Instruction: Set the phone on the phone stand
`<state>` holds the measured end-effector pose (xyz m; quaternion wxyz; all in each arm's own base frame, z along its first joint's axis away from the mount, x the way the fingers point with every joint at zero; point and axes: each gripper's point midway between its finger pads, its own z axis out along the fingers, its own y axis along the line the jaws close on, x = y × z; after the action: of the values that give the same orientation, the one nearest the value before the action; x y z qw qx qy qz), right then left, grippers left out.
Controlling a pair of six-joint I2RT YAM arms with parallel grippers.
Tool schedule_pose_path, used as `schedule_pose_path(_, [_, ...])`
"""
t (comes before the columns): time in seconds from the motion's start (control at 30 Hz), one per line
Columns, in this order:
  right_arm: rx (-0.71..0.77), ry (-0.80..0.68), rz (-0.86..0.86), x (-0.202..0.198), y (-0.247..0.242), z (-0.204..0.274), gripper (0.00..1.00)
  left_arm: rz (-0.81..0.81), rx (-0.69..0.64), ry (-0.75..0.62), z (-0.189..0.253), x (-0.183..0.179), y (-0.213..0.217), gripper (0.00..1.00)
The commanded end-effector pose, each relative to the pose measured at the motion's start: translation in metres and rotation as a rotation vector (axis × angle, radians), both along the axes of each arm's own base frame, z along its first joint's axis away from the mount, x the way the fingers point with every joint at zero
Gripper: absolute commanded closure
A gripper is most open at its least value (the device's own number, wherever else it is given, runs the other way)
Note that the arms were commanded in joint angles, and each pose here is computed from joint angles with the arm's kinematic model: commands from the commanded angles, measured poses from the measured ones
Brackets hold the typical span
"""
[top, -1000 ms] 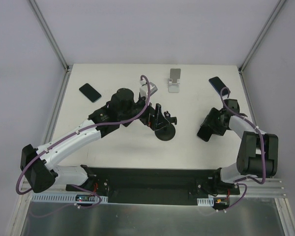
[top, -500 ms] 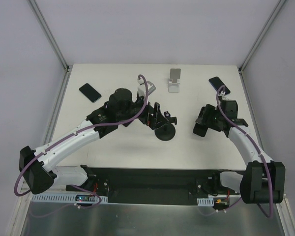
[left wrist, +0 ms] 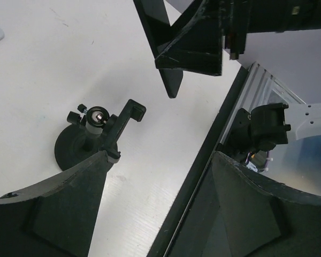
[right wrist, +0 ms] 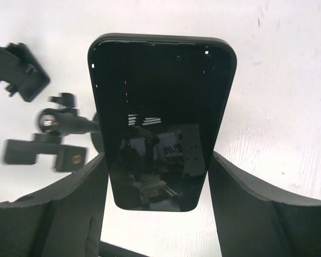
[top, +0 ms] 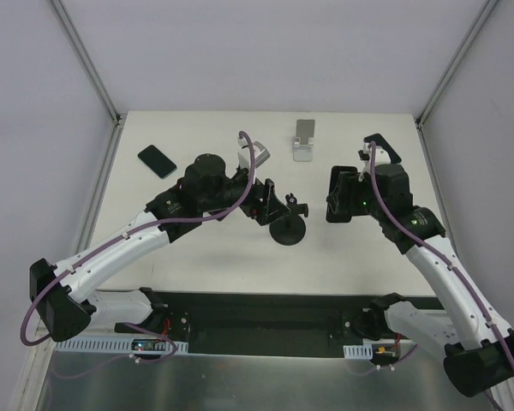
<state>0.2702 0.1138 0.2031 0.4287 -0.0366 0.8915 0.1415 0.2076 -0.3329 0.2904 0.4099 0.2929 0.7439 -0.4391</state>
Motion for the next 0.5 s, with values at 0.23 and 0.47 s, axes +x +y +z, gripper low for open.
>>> schedule_pose_path(0.23, [-0.013,-0.224,0.142,-0.031,0.046,0.082,0.99,-0.136,-0.092,-0.094,0.048,-0.020,-0.005,0.42])
schedule_pose_path(0.47, [0.000,-0.294,0.289,-0.044,0.085,0.086,0.99,-0.029,-0.125,0.049,0.047,-0.003,-0.005,0.15])
